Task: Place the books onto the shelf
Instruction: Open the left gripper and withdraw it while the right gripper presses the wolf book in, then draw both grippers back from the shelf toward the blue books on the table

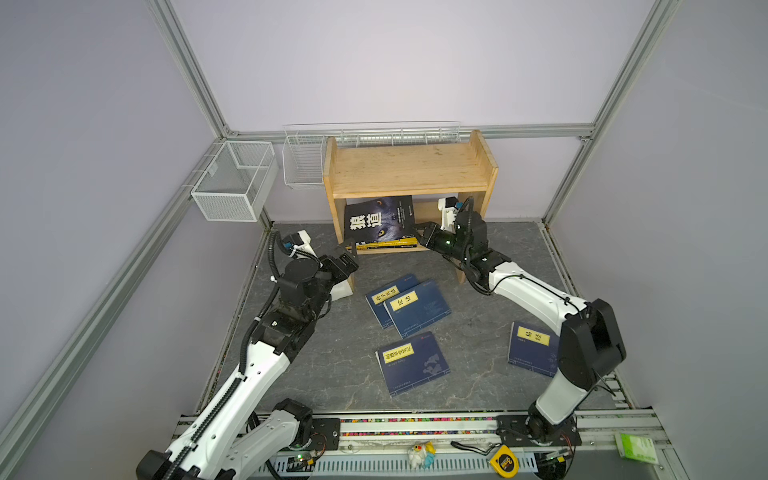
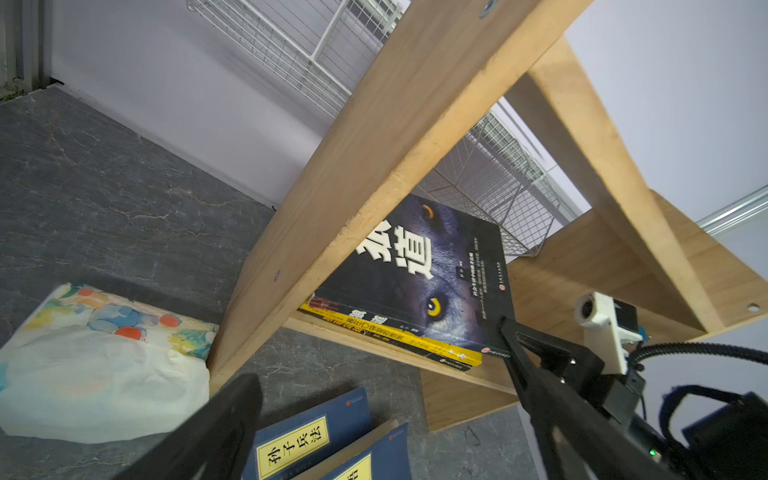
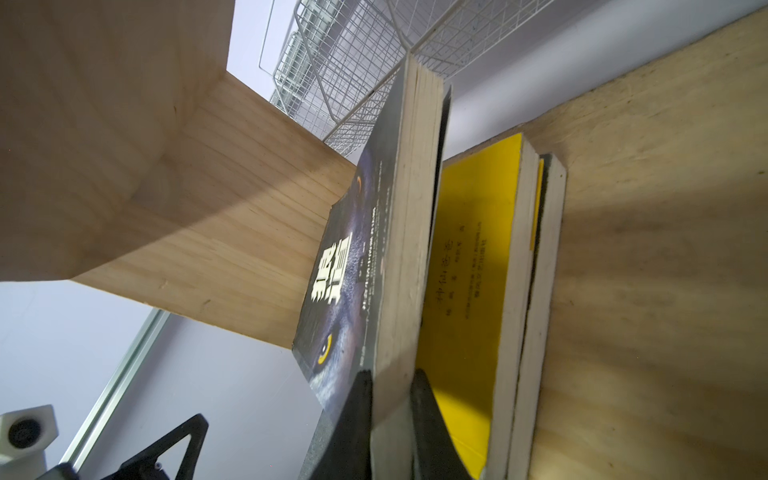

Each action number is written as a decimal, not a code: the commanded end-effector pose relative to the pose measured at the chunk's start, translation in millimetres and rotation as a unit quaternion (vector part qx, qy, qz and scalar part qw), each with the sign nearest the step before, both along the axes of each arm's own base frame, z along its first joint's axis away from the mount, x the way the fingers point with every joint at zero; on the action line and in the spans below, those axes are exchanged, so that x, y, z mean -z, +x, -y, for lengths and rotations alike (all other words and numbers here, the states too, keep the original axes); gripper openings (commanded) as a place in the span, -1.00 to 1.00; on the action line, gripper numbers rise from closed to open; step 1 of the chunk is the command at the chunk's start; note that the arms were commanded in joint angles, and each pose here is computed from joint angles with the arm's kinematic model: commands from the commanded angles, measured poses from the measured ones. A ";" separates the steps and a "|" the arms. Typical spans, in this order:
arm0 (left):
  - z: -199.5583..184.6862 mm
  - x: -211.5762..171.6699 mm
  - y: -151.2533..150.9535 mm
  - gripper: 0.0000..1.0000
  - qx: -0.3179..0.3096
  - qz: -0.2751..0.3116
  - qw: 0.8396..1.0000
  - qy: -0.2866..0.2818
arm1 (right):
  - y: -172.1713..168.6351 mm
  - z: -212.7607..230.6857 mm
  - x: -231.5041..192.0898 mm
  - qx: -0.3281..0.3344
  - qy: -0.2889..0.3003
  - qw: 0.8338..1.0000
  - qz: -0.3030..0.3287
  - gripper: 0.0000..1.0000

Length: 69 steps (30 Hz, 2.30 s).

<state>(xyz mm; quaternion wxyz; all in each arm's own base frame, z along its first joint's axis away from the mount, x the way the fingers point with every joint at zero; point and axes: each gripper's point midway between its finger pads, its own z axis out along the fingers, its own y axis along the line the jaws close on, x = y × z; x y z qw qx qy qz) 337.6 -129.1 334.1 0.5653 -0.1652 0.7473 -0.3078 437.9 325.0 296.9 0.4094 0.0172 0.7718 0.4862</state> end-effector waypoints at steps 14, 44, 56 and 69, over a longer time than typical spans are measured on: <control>11.7 14.0 59.3 0.99 0.030 -0.006 1.000 0.006 | 2.4 -9.2 48.5 0.014 -0.066 0.997 -0.026 -0.71; -6.1 74.8 78.8 0.94 -0.040 -0.099 0.993 0.040 | 4.9 22.9 21.9 0.079 -0.166 0.982 0.034 0.14; 12.5 12.9 50.0 0.98 0.043 0.007 0.999 0.017 | 1.4 21.8 14.8 0.065 -0.172 0.982 0.047 0.02; 12.0 51.4 -63.1 1.00 0.157 -0.052 0.986 0.033 | -75.9 48.5 -27.3 -0.006 -0.199 0.976 0.091 0.18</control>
